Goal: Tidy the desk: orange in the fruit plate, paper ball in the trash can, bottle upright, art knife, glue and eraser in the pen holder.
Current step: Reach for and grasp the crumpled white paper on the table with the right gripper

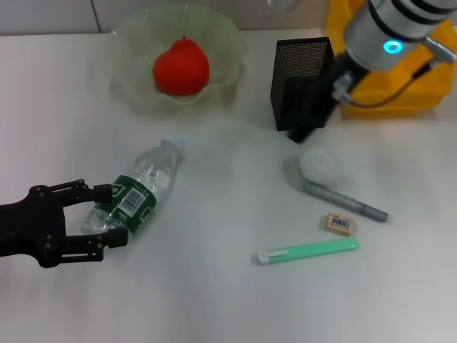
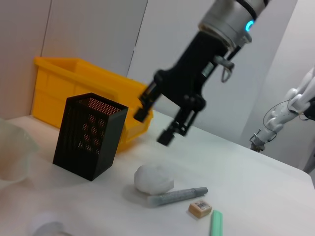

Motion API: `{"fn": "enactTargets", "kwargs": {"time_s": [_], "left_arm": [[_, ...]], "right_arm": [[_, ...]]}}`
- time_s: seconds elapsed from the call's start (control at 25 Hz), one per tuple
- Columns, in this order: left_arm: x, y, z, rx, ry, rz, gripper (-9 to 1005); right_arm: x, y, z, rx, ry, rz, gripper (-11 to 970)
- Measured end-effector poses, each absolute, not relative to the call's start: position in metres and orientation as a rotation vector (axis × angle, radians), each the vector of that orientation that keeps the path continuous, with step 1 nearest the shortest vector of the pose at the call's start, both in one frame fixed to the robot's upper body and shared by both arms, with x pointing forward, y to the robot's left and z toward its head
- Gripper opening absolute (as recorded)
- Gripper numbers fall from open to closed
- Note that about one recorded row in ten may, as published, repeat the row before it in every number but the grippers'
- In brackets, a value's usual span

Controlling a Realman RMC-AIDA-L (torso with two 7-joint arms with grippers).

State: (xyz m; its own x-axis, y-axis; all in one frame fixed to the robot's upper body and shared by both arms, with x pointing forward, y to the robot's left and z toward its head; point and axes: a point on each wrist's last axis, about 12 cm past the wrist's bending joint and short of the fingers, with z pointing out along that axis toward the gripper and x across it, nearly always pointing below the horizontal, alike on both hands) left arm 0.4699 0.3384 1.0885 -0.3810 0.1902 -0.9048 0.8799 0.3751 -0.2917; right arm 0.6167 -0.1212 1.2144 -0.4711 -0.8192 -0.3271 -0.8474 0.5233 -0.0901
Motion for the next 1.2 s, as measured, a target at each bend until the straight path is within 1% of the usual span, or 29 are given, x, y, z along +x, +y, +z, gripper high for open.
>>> {"fn": "enactTargets", "kwargs": {"time_s": [0.32,0.52,0.96,1.2], "left_arm": [[0.475,0.336,1.090,0.950,1.800,-1.045,857],[0.475,0.336,1.090,0.951,1.796,-1.039,857],[0.476,0.334,1.088,0.949,1.803,-1.032,857],[0.476,0.333,1.087,0.946,1.805,-1.031,857]], "right_arm": [[0.614,-0.131,1.198,-1.353,2.573,0.092,775],[0.615,-0.135,1.183,-1.323,2.632,0.097,760],[0.619,-0.133,1.162,-1.280,2.653,0.080,729],[0.621,-0.133,1.155,-1.258,2.667,0.071,711]]}}
